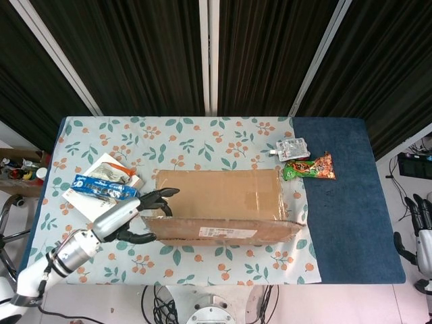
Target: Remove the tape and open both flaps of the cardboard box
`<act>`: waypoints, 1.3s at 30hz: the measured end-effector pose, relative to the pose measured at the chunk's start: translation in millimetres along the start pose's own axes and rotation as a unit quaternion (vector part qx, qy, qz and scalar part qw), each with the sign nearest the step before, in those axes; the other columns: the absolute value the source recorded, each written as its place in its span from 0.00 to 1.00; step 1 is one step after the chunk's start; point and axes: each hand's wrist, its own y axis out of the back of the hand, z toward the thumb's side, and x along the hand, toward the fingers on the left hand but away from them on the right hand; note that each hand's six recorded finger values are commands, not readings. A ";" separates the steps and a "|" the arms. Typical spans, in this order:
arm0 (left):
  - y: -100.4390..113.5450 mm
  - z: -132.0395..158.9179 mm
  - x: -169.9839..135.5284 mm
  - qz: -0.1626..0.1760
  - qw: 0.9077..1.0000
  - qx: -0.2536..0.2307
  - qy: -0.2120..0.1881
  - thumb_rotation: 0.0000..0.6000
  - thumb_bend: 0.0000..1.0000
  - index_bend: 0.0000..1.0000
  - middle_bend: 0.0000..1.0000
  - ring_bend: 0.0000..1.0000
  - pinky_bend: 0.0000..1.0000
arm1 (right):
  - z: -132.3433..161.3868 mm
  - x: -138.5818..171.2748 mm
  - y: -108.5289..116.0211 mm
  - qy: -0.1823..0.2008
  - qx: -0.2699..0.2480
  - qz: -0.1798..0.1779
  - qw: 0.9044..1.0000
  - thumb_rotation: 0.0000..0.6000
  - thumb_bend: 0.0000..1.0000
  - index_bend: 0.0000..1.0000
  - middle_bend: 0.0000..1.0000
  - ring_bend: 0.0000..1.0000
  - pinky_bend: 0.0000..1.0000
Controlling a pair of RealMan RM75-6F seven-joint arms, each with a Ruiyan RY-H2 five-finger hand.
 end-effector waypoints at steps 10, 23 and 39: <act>3.0 -0.1 -32.9 -0.027 0.999 -0.041 0.007 0.20 0.00 0.07 0.51 0.17 0.21 | 8.4 -0.3 -3.4 0.011 0.004 0.009 1.000 1.00 0.36 0.00 0.00 0.00 0.00; 39.7 -48.4 -57.7 0.107 0.984 0.115 0.082 0.59 0.00 0.07 0.16 0.13 0.21 | 88.1 -14.4 25.4 0.127 -0.021 0.012 0.992 1.00 0.34 0.00 0.00 0.00 0.00; 46.4 -154.7 -206.5 0.281 0.861 0.260 0.334 0.73 0.00 0.07 0.16 0.13 0.21 | 272.6 -50.1 41.8 0.340 -0.030 0.108 0.934 1.00 0.00 0.00 0.00 0.00 0.00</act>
